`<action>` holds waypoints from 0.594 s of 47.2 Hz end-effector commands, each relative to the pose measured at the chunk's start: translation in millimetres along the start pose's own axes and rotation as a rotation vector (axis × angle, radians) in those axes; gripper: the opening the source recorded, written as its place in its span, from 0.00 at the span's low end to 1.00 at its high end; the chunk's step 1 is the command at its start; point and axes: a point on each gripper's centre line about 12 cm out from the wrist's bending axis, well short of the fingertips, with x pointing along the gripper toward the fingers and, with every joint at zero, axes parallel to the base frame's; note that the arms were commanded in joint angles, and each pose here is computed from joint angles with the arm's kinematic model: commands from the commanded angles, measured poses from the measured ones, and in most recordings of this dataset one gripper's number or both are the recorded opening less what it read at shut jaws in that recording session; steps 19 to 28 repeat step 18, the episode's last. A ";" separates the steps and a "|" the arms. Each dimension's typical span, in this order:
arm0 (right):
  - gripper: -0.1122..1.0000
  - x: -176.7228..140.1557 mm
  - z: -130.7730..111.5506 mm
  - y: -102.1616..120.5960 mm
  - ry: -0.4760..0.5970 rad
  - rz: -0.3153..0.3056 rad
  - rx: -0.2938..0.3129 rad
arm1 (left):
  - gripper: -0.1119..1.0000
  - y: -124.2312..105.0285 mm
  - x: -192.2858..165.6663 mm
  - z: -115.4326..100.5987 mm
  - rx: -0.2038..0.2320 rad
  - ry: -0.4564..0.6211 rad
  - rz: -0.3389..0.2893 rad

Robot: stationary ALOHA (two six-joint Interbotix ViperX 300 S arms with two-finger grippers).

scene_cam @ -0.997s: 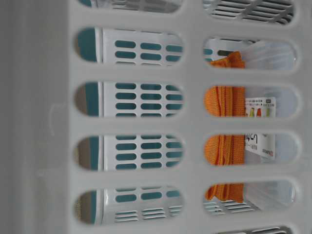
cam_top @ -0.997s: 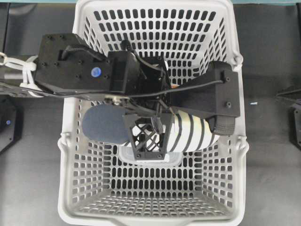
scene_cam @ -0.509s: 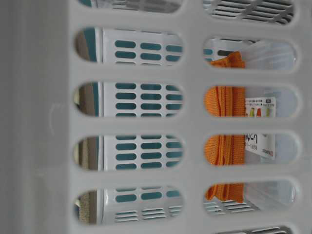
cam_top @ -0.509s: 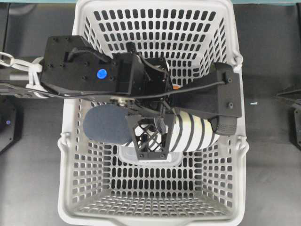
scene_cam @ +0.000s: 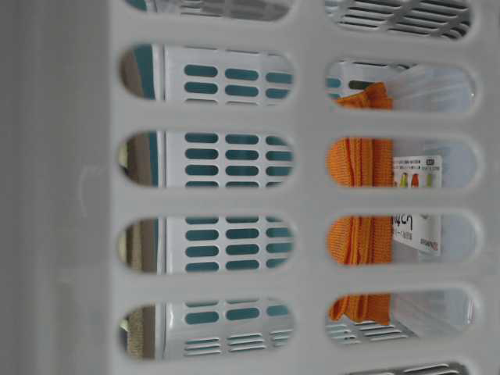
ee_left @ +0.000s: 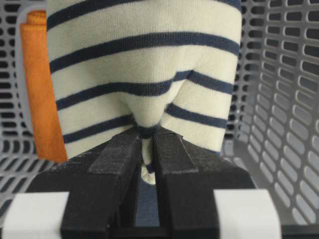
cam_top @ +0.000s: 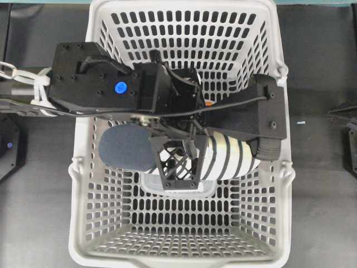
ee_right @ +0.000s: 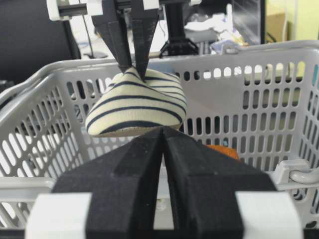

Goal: Pick up the slipper from the shopping basket with the left arm.

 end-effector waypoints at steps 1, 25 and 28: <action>0.10 1.1 2.1 0.4 -0.004 0.002 0.006 | 0.16 2.3 -15.7 1.4 -0.006 -0.041 -0.001; 0.10 1.0 0.1 0.2 0.000 0.001 0.006 | 0.15 1.9 -15.2 0.1 -0.005 -0.031 0.001; 0.10 1.0 0.1 0.2 0.000 0.001 0.006 | 0.15 1.9 -15.2 0.1 -0.005 -0.031 0.001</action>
